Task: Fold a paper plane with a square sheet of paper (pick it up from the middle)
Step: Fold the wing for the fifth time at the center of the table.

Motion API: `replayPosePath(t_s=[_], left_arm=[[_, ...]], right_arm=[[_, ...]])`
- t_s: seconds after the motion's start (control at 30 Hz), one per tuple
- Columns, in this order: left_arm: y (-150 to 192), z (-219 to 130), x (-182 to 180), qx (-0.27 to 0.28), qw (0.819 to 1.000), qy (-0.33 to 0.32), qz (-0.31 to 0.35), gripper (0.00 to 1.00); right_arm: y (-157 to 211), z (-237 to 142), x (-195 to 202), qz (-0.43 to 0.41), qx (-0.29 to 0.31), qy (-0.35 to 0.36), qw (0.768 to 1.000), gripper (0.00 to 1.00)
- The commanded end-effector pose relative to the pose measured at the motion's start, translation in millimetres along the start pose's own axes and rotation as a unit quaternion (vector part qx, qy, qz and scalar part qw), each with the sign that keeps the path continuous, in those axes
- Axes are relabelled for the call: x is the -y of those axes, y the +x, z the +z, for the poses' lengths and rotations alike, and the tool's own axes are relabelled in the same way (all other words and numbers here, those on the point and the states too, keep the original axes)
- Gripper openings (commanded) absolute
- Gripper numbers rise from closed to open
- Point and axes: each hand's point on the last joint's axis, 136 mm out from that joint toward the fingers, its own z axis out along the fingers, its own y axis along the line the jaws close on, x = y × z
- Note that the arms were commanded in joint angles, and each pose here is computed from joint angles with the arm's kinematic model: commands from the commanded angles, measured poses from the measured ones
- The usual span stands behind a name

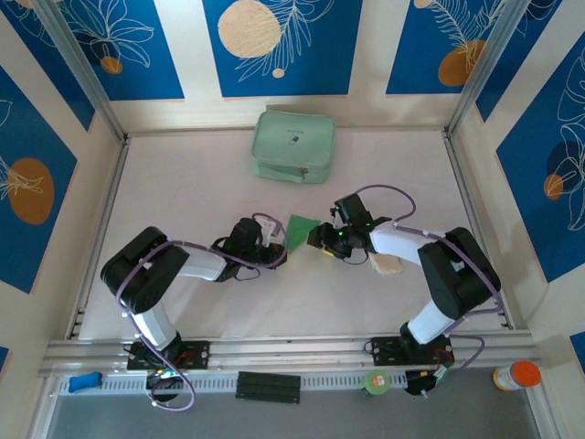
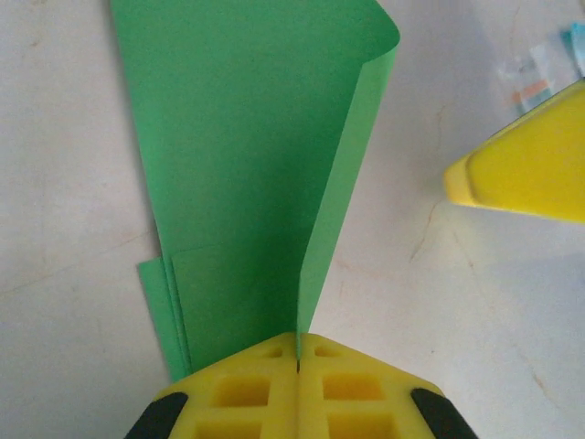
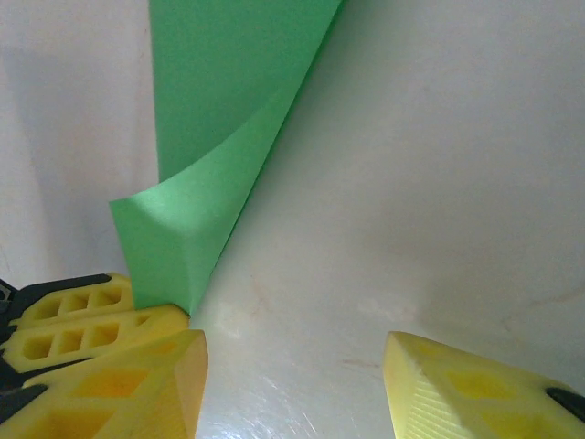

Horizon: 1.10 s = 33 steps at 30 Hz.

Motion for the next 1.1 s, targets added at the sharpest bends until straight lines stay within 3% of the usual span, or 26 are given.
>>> replayPosePath(t_s=[0.0,0.47,1.07], left_arm=[[-3,-3,1,0.010,0.999,0.023,-0.034,0.04],[2,-2,-11,0.022,0.995,0.034,-0.087,0.07],[9,0,-18,0.021,0.990,0.038,-0.131,0.12]], right_arm=[[-2,5,-18,-0.030,-0.017,-0.017,0.999,0.53],[-9,33,-14,-0.041,-0.039,0.028,0.998,0.42],[-5,60,-12,-0.046,-0.068,0.049,0.995,0.50]])
